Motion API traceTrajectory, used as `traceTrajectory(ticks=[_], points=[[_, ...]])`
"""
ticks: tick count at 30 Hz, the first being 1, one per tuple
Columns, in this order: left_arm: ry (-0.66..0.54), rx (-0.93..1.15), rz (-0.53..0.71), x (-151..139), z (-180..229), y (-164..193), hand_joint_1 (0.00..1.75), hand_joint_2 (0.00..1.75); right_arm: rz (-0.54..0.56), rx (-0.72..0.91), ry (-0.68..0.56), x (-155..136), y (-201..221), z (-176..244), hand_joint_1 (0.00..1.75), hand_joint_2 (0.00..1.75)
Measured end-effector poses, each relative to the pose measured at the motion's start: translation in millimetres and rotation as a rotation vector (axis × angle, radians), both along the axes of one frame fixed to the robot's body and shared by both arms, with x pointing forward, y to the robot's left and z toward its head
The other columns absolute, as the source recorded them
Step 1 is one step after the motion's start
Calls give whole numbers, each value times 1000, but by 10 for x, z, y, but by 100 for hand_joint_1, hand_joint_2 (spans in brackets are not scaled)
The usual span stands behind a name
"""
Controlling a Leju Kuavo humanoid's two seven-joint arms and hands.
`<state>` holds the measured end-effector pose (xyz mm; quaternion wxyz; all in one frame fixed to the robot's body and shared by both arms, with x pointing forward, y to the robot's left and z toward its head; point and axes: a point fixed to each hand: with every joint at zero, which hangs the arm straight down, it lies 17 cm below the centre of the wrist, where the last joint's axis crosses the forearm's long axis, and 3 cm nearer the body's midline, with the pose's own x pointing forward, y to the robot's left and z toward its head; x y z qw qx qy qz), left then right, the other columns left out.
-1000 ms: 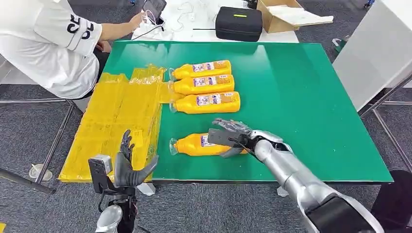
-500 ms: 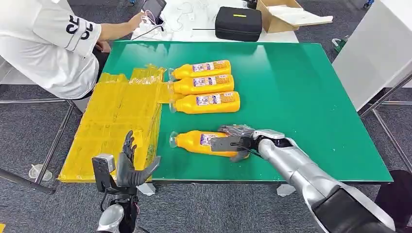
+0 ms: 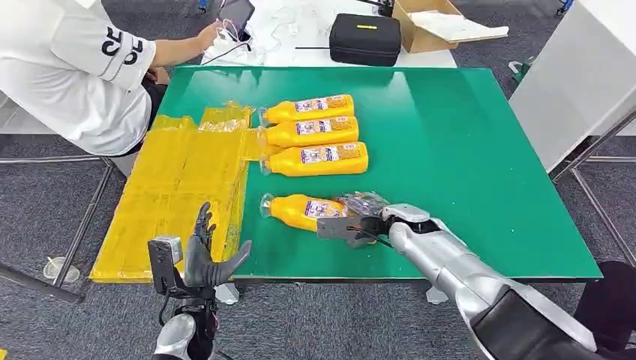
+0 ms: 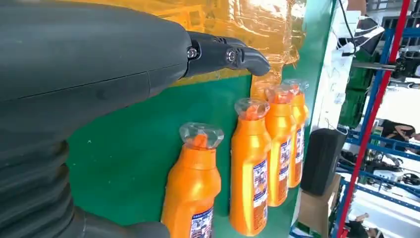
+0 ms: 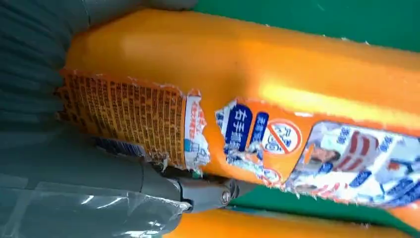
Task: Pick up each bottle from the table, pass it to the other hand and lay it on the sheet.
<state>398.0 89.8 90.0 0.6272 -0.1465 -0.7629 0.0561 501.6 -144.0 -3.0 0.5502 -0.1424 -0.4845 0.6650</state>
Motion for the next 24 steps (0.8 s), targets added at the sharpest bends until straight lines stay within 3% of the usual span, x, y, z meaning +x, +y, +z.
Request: traceTrajectory(ticks=[2,3,4,7,13,18,21,24], points=[[5,-1,4,-10,-16,7,0,175,-32,47,-40,25,11,40,175,175],[8,-5,6,-20,-25,12,0,175,-51,80,-61,23,17,66,164,175],[12,-9,9,-32,-36,22,0,175,-68,116,-82,0,33,76,175,175],[20,-20,21,-98,-63,57,0,175,-116,299,-212,-129,169,296,175,175],[13,-76,41,-160,-5,134,0,175,-190,705,-523,-430,328,1258,175,175],[-8,-150,26,-142,130,149,0,175,-296,952,-799,-647,-16,2020,168,175],[-25,-212,-13,-132,248,99,0,175,-354,1042,-859,-746,-179,2183,166,175],[-45,-267,-65,-146,366,31,0,175,-369,1081,-839,-803,-213,2132,159,175]])
